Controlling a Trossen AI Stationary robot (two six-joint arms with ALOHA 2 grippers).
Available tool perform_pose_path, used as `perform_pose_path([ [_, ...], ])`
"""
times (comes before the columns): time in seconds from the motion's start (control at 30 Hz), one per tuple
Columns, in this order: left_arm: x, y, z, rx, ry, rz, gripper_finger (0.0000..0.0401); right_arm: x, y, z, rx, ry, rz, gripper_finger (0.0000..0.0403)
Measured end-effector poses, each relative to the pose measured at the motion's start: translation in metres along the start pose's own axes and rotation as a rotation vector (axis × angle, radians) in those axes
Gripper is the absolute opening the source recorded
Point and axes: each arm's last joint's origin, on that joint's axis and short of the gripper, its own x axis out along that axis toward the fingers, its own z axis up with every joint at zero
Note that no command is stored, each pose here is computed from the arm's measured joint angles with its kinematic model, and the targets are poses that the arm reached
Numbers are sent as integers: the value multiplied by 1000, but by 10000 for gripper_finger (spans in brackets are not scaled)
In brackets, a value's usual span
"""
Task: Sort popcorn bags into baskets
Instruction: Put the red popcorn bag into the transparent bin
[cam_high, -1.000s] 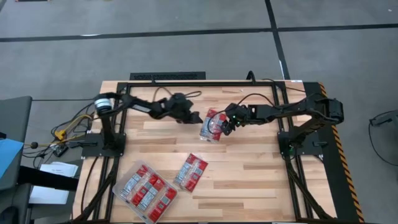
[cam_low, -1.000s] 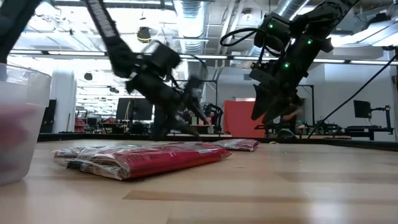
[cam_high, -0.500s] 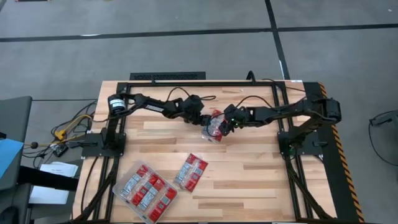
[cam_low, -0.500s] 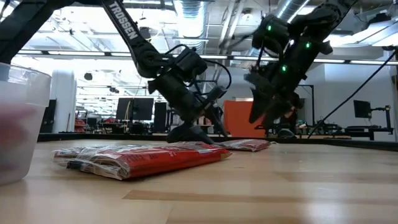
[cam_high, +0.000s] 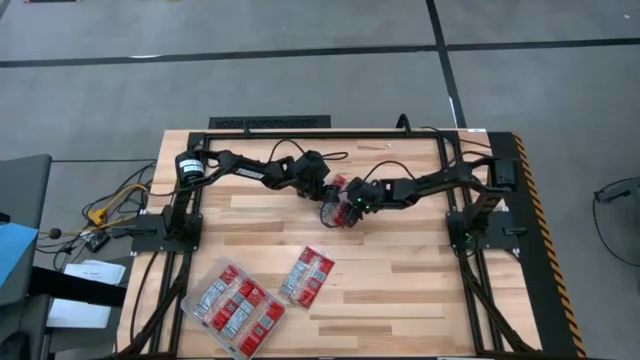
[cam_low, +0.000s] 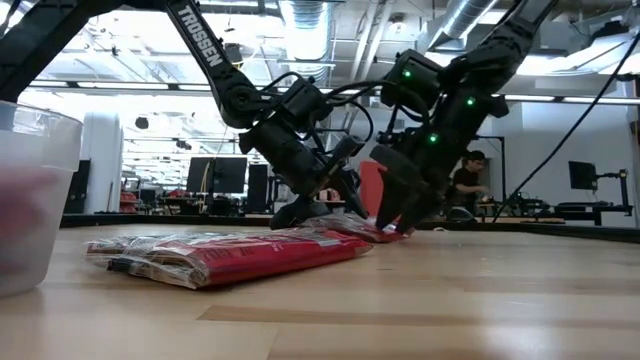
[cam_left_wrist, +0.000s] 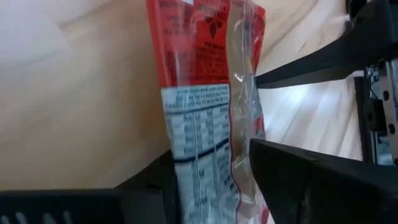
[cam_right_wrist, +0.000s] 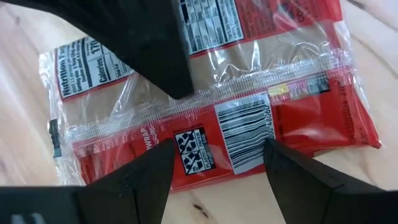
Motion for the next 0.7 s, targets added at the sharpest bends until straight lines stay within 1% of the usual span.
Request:
perform_pose_path([
  [0.1,-1,-1,-1,2,23,-6,121,-3,2,3,-8,-1,20,270],
  [0.27,-12,-7,3,13,37,-27,27,-19,0,8,-19,1,30,270],
  [0.3,-15,-9,4,8,41,-37,16,-24,-1,9,-25,1,27,270],
  [0.43,-33,-22,9,3,76,-92,16,-48,-5,13,-66,6,12,270],
  [0.53,-54,-35,7,32,138,-92,9,-71,-8,17,-84,-19,19,270],
  [0.63,-81,-53,-7,74,228,-54,6,-92,-10,19,-91,-61,20,270],
  [0.7,-105,-68,-19,115,272,-27,7,-103,-12,21,-88,-99,8,270],
])
